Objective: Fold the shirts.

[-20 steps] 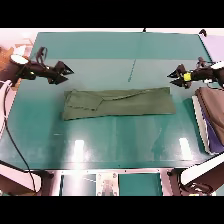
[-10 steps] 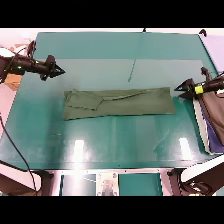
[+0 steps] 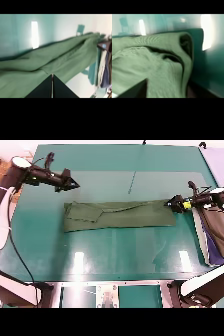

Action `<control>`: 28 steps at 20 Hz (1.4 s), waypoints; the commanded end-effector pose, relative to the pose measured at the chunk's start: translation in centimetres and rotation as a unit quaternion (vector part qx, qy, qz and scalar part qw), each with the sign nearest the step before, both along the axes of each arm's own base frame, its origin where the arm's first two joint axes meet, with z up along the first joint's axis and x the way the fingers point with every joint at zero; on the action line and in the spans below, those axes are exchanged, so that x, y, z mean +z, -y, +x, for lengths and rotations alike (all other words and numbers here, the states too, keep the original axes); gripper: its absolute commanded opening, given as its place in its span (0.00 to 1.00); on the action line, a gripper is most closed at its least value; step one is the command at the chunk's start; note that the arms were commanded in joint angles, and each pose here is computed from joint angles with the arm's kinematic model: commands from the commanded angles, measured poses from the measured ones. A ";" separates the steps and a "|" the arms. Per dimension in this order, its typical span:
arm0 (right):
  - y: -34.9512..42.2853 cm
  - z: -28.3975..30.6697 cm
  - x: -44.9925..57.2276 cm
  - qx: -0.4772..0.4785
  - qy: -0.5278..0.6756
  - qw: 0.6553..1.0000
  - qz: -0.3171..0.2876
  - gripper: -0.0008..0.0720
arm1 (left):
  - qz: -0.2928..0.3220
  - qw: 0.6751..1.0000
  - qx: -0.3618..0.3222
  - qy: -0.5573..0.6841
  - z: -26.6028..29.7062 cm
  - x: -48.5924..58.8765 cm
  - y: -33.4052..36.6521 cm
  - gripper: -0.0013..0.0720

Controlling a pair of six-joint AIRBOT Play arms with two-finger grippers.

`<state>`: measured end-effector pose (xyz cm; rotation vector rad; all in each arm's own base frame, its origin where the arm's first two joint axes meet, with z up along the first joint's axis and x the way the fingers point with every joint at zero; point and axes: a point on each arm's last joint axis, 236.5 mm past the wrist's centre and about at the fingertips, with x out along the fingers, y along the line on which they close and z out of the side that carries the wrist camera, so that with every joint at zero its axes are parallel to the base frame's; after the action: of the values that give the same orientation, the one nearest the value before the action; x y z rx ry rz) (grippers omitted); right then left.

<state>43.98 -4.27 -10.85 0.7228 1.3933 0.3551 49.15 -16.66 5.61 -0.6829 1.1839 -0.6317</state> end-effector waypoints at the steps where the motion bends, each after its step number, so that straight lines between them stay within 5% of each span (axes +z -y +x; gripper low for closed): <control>1: -1.6 -0.8 -0.6 0.040 -0.006 0.999 0.001 0.52 | 0.003 0.999 -0.041 0.025 -0.9 0.2 4.7 0.05; 4: -1.7 -1.0 0.0 0.047 -0.008 0.999 0.007 0.03 | 0.008 0.997 -0.058 0.057 -0.9 0.2 8.1 0.05; 17: -3.9 -1.9 19.8 0.096 0.104 0.990 -0.024 0.03 | 0.068 0.971 -0.231 -0.002 -7.9 -13.6 26.6 0.05; 28: -12.1 -4.6 28.0 0.164 0.184 0.968 0.036 0.03 | 0.045 0.967 -0.250 -0.018 -11.0 -14.5 31.5 0.05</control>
<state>40.15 5.50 16.00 0.4584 1.1472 0.7001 38.85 -47.50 -9.16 -0.2920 1.4065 -0.9680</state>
